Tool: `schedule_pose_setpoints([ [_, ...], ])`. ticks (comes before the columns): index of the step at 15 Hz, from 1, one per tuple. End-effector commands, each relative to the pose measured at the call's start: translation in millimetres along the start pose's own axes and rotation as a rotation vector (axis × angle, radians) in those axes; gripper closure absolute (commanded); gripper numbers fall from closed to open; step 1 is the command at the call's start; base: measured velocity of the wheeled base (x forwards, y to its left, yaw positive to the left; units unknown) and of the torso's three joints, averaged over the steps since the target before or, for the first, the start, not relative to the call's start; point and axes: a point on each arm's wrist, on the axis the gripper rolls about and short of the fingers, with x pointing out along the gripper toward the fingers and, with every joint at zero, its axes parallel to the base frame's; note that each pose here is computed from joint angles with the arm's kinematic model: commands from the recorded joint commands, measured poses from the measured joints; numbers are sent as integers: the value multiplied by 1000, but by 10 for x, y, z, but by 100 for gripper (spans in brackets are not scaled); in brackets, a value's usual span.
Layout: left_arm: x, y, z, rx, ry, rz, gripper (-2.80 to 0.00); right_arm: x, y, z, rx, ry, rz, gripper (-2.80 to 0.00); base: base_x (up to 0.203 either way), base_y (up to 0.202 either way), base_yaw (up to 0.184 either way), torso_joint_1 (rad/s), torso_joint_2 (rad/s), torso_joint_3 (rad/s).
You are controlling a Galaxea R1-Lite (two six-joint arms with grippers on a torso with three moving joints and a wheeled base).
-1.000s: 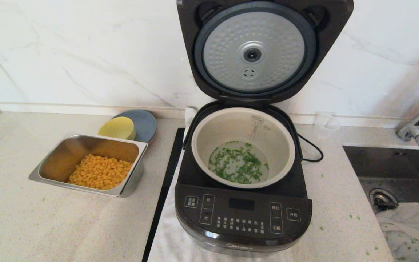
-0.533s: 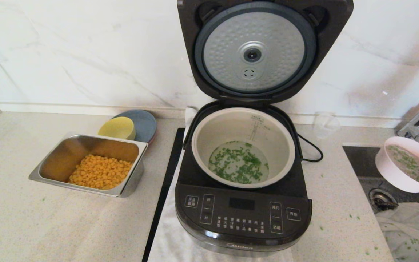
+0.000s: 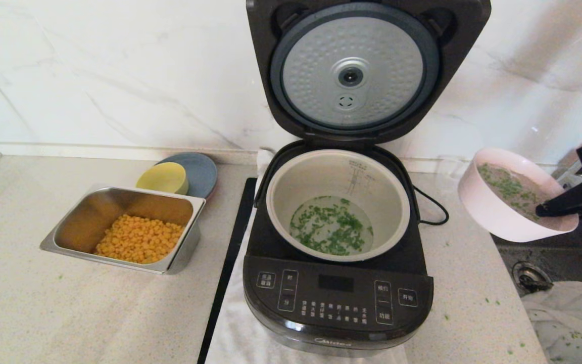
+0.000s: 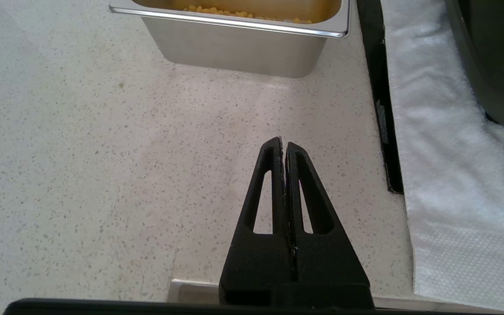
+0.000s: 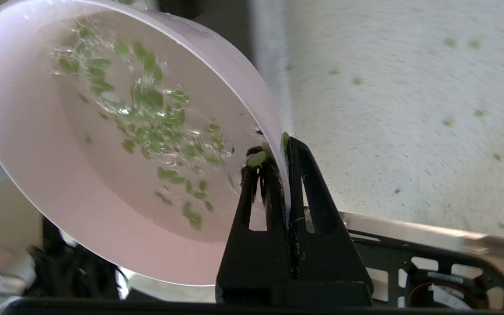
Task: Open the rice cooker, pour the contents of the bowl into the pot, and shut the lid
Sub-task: Pour the water from the bowl into the rice cooker
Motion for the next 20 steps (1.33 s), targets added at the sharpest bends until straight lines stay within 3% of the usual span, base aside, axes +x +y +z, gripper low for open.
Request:
schedule_pose_setpoints([
  [1,1,0,0,0,2,0,0,181,278,-17,-81,44,-5,0,0,0,0,0,0,0],
  [9,0,0,-1,0,1,0,0,772,1082,-227,-279,67,-16,0,0,0,0,0,0,0],
  [16,0,0,-1,0,1,0,0,1140,1449,-342,-370,-1,48,0,0,0,0,0,0,0],
  [20,0,0,-1,0,1,0,0,1395,1558,-351,-378,-55,22,0,0,0,0,0,0,0],
])
